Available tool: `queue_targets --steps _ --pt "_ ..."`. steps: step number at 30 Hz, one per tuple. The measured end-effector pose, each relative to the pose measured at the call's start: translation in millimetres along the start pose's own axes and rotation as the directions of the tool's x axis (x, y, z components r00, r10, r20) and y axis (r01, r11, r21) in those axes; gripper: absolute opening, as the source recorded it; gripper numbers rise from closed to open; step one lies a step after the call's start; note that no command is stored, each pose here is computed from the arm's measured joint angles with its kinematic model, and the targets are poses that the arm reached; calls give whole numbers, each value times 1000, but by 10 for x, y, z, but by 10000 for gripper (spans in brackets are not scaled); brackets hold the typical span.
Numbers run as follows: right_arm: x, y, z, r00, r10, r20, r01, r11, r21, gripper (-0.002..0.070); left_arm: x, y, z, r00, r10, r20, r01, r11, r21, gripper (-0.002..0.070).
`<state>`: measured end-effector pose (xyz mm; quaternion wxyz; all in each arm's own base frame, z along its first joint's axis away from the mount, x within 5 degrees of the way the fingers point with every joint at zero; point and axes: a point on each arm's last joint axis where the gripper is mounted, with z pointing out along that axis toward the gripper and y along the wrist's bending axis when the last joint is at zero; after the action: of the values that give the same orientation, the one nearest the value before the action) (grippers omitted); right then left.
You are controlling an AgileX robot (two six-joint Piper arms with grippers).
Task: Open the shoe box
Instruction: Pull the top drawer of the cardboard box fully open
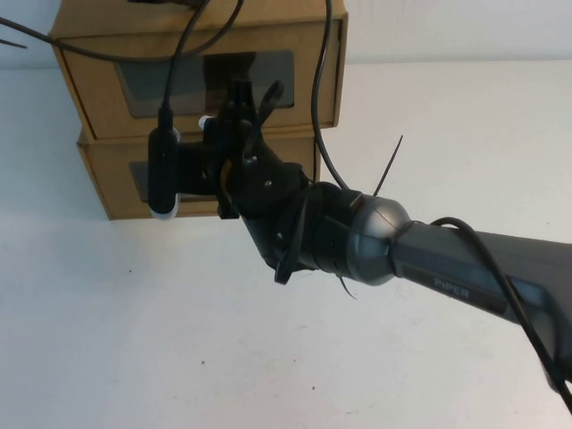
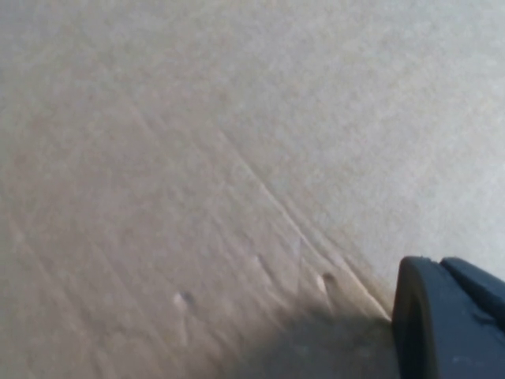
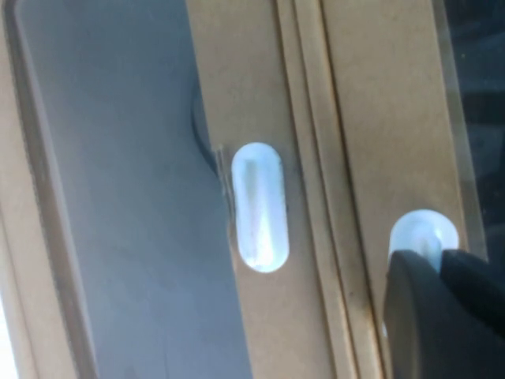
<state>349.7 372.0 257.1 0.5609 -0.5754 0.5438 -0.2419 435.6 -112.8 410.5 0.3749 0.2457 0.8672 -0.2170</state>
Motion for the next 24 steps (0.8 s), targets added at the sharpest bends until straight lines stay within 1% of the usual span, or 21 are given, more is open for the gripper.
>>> queue_targets --steps 5,14,19,24 --pt "-26 8 -123 1000 4 -7 -4 1000 -10 4 7 -10 0 1000 -3 -8 3 1000 11 -5" --pt "-49 7 -201 1000 27 -14 -27 999 -22 4 9 -11 0 1000 -3 -9 3 1000 12 -5" --pt "-52 20 -393 1000 26 -8 -26 998 -50 4 9 -11 0 1000 -3 -9 3 1000 12 -5" --pt "-54 47 -679 1000 23 -4 -23 996 -82 4 13 -23 3 1000 -6 -15 7 1000 18 -5"
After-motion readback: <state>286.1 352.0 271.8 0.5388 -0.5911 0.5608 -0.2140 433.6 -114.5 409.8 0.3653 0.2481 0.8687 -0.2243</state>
